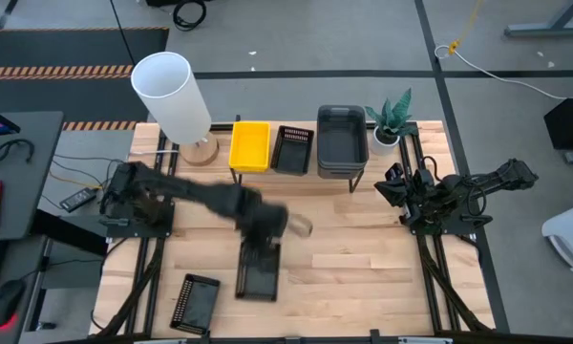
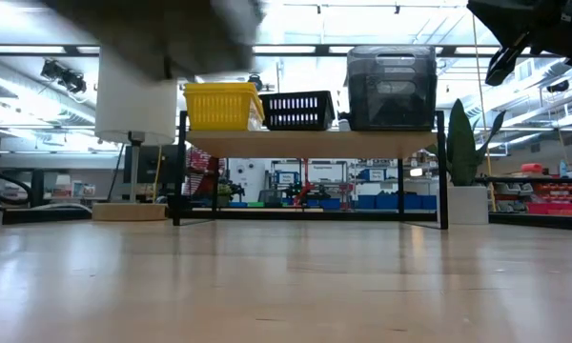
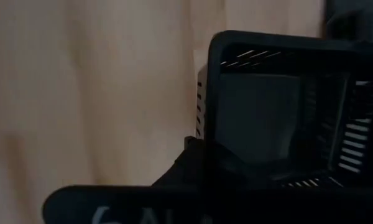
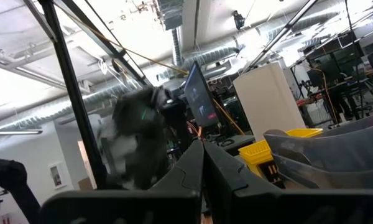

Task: Stack baskets on shelf by color
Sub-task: Stack the right black bin on top of the black bin on the shelf

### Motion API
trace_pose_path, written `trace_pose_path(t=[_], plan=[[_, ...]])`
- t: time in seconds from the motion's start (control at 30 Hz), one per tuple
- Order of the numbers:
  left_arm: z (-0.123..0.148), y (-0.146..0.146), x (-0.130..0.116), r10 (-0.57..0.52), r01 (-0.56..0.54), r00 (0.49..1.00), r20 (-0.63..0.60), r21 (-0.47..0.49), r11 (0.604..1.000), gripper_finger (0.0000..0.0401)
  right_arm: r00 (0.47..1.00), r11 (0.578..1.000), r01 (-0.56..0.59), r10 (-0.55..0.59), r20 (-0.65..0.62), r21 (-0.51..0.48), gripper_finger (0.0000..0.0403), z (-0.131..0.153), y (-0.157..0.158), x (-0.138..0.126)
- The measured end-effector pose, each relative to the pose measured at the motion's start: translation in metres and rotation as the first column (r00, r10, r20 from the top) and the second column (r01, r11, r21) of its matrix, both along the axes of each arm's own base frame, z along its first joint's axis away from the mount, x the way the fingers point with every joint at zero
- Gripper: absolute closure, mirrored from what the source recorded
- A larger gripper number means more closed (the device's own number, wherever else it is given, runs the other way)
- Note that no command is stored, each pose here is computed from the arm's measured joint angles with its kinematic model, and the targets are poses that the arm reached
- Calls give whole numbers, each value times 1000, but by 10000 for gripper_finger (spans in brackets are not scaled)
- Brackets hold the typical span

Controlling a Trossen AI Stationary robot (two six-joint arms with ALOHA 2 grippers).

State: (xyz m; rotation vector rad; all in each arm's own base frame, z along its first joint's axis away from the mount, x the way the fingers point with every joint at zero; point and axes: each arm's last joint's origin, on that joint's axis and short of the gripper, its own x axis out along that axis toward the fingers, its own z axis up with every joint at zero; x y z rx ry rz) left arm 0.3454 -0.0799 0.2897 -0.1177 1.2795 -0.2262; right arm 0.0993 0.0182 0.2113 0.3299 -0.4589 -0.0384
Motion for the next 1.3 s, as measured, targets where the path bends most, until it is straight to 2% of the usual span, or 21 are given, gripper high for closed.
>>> trace_pose_path(t=[0.1,0.23,0.37,0.47,0.6,0.7,0.83,0.97,1.1,1.3], plan=[[40,38,9,6,-7,994,109,8,1000,394,1000,1000,0,0,1,0,386,0,0,0],[88,97,9,87,-101,963,257,41,994,394,1000,1000,0,0,0,0,386,0,0,0],[119,150,0,190,-237,903,384,78,968,394,1000,1000,0,0,-1,0,386,0,0,0],[133,182,-8,218,-309,863,456,136,941,394,1000,1000,0,0,0,0,386,0,0,0],[139,216,-16,222,-367,824,521,193,910,394,1000,1000,0,0,-1,0,386,0,0,0],[140,233,-19,185,-372,815,548,252,893,394,1000,1000,0,0,-1,-1,386,0,0,0],[136,246,-14,73,-326,840,538,392,860,394,1000,1000,0,0,0,0,386,0,0,0],[125,254,-7,-27,-239,874,486,476,846,394,1000,1000,0,0,-1,-1,386,0,0,0],[107,260,5,-99,-149,905,414,526,838,394,1000,1000,0,0,-1,0,386,0,0,0],[98,263,12,-106,-129,918,383,538,833,392,1000,1000,0,0,0,0,386,0,0,0]])
